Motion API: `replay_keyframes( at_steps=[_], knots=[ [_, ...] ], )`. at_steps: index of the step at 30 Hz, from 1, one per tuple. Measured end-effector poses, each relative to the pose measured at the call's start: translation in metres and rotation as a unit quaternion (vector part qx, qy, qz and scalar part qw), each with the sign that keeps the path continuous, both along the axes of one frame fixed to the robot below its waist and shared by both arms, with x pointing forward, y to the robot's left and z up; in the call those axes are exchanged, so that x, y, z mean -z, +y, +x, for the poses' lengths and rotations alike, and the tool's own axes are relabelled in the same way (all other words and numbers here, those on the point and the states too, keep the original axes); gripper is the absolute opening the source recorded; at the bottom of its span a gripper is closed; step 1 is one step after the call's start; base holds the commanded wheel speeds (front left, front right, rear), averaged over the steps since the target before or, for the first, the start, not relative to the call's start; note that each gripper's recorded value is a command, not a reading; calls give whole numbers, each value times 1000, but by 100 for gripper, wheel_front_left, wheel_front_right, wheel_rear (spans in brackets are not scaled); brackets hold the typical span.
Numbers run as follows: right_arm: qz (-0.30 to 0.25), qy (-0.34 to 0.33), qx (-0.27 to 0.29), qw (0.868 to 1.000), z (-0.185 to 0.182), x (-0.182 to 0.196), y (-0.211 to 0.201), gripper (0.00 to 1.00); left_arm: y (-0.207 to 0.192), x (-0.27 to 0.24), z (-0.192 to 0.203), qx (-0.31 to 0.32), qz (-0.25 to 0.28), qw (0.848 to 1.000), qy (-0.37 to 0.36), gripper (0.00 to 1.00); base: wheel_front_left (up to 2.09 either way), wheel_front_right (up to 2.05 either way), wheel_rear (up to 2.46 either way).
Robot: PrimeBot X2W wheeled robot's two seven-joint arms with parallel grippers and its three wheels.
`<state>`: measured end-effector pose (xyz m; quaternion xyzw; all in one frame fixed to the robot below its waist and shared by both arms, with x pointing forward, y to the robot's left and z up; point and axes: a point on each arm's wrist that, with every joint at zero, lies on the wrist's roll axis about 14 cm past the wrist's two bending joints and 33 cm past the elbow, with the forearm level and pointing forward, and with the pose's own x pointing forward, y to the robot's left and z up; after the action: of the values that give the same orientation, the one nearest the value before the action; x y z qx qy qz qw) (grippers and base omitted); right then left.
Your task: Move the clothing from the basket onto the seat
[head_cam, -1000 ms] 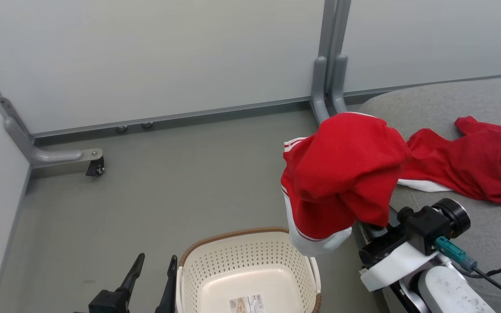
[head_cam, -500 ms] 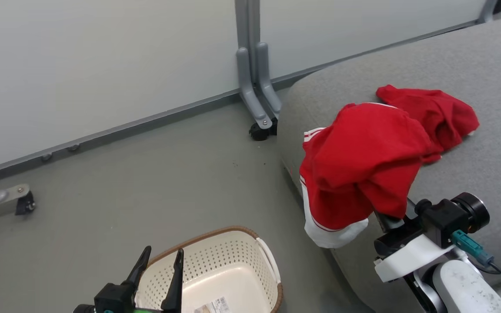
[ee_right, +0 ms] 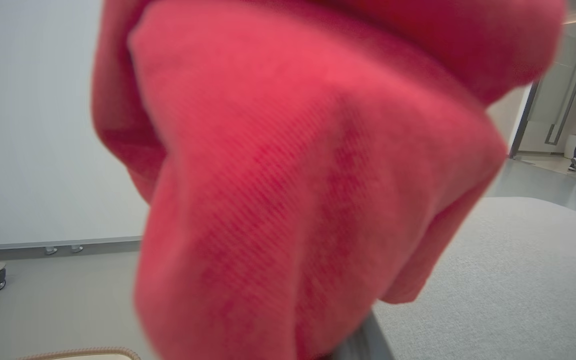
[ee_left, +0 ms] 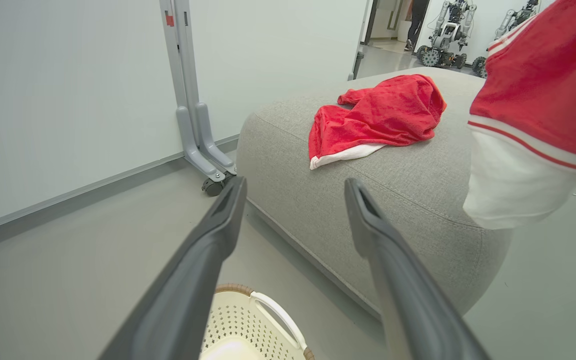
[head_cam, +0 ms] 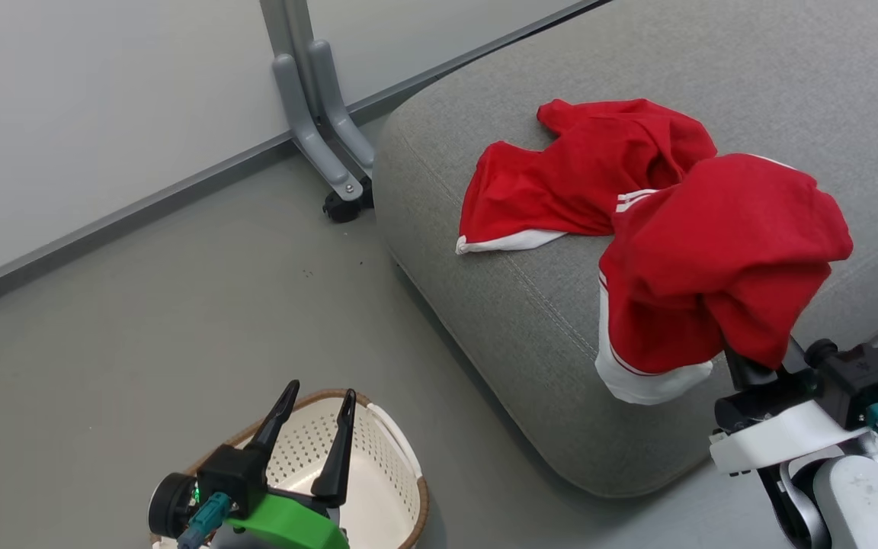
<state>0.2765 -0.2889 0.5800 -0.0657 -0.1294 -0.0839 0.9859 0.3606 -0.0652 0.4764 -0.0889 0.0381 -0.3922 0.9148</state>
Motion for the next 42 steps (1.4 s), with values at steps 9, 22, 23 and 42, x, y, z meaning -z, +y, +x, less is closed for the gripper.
replay_keyframes(
  at_steps=[9,22,23,42],
  knots=[
    [8,23,55,998,-16,14,-21,0,-20,10,7,32,-2,999,14,100,0,0,0],
    [1,26,65,998,-18,13,-26,0,-28,16,4,53,6,998,17,100,0,0,0],
    [-2,27,64,998,-17,13,-26,0,-28,16,5,52,6,998,17,100,0,0,0],
    [-113,-20,26,993,82,-65,-46,0,-16,32,36,51,9,999,2,100,0,0,0]
  ],
)
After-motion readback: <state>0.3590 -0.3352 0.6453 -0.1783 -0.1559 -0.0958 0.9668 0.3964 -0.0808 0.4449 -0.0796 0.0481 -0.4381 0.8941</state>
